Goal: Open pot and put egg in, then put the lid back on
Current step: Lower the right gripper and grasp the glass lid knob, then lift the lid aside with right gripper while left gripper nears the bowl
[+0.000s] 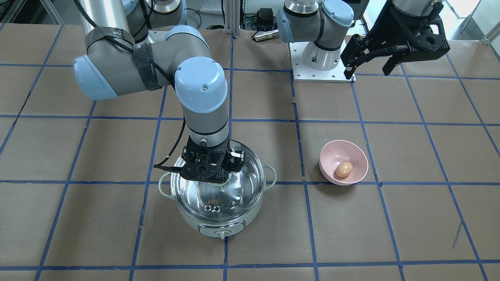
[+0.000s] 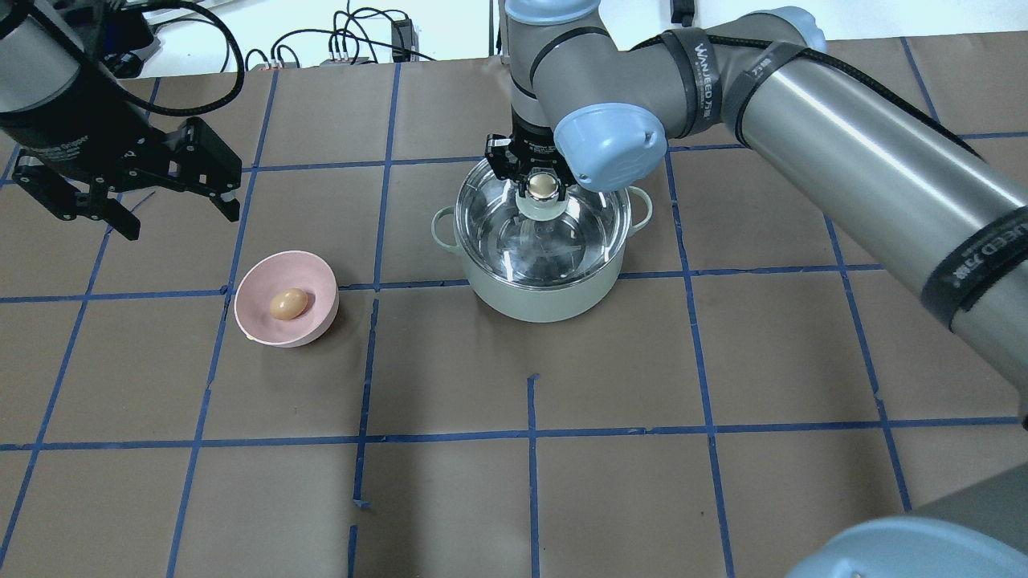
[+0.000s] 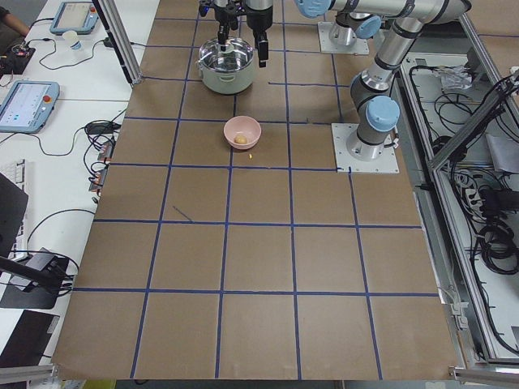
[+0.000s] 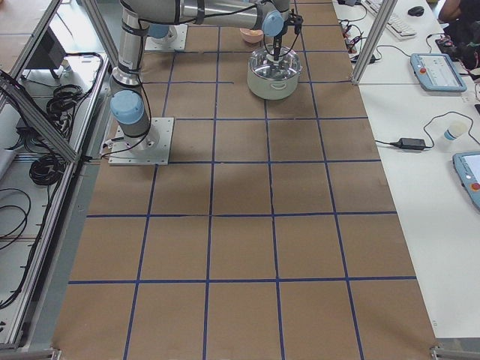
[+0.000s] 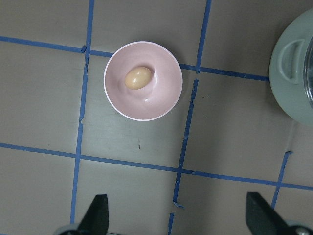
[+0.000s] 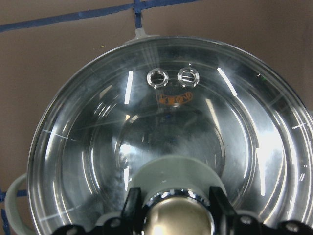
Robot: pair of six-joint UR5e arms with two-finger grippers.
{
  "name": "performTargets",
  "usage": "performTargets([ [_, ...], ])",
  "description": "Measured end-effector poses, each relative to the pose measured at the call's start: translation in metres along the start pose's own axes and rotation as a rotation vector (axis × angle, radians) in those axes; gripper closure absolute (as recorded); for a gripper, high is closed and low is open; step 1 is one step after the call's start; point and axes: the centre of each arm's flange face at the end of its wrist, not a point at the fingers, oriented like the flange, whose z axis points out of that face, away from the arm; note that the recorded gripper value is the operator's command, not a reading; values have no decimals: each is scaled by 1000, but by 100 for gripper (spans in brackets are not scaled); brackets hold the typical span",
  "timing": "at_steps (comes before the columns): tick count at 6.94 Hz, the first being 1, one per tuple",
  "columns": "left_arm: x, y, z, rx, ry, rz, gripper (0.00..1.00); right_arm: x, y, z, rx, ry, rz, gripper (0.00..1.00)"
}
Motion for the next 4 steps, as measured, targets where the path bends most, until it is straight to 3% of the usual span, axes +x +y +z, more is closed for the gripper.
performTargets([
  [3,-4,-12,16,46,0,-1,0,0,0,-7,10,-4,1,91],
  [4,-6,-17,29,65,-2,11,0,0,0,-30,35,-17,3,92],
])
